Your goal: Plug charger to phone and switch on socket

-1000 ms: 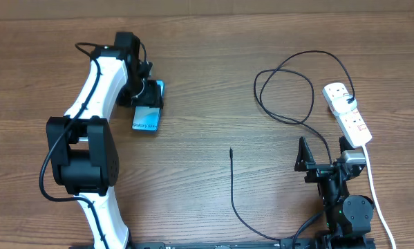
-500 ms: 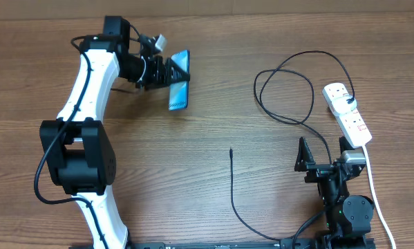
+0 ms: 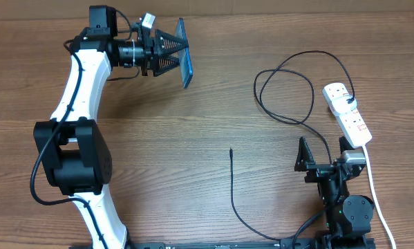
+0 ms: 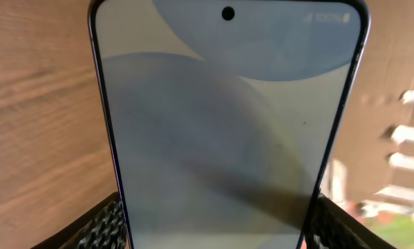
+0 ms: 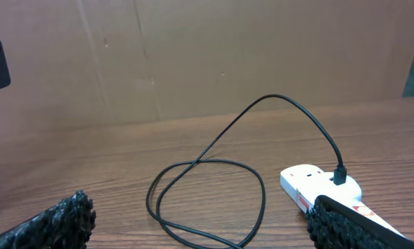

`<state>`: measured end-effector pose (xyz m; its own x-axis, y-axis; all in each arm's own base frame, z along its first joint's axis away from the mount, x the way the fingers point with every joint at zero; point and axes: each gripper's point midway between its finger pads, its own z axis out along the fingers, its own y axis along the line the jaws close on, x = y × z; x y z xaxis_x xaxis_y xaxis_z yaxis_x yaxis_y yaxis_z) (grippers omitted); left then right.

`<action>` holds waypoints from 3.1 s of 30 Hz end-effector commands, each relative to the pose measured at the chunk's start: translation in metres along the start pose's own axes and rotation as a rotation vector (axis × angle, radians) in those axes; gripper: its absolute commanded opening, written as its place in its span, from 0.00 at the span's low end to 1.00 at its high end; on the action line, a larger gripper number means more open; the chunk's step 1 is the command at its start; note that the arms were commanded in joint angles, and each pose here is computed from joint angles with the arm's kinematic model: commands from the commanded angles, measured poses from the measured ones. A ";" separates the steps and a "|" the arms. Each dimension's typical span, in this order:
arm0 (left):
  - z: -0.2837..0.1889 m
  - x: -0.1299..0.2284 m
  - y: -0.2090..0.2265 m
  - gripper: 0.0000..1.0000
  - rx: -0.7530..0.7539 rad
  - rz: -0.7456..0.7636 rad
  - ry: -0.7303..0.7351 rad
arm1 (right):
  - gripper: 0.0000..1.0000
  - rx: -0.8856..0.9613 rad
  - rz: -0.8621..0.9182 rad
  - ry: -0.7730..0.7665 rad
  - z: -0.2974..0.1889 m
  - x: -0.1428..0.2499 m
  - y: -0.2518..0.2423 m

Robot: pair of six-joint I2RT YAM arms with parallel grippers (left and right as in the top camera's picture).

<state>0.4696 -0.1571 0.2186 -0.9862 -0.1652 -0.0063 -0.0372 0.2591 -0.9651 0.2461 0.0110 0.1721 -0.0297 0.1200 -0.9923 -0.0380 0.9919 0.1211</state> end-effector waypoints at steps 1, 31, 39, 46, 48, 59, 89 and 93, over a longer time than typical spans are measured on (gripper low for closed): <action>-0.002 0.000 -0.024 0.04 0.084 -0.187 0.042 | 1.00 0.007 -0.004 -0.005 0.000 0.002 -0.002; -0.027 -0.004 -0.056 0.04 0.219 -0.504 0.152 | 1.00 0.007 -0.004 -0.005 0.000 0.002 -0.002; -0.029 -0.002 -0.058 0.04 0.227 -0.547 0.175 | 1.00 0.007 -0.004 -0.004 0.000 0.002 -0.002; -0.030 -0.001 -0.060 0.04 0.229 -0.594 0.191 | 1.00 0.007 -0.004 -0.004 0.000 0.002 -0.002; -0.030 -0.001 -0.060 0.04 0.229 -0.594 0.191 | 1.00 0.007 -0.004 -0.005 0.000 0.002 -0.002; -0.030 -0.001 -0.060 0.04 0.228 -0.596 0.190 | 1.00 0.007 -0.004 -0.004 0.000 0.002 -0.002; -0.030 -0.001 -0.060 0.04 0.230 -0.578 0.189 | 1.00 0.007 -0.004 -0.005 0.000 0.002 -0.002; -0.030 -0.001 -0.060 0.04 0.230 -0.574 0.188 | 1.00 0.007 -0.004 -0.005 0.000 0.002 -0.002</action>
<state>0.4703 -0.1455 0.2700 -0.8041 -0.0844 0.5885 -0.5887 -0.0260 -0.8080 0.2461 0.0110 0.1720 -0.0302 0.1204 -0.9923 -0.0383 0.9919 0.1215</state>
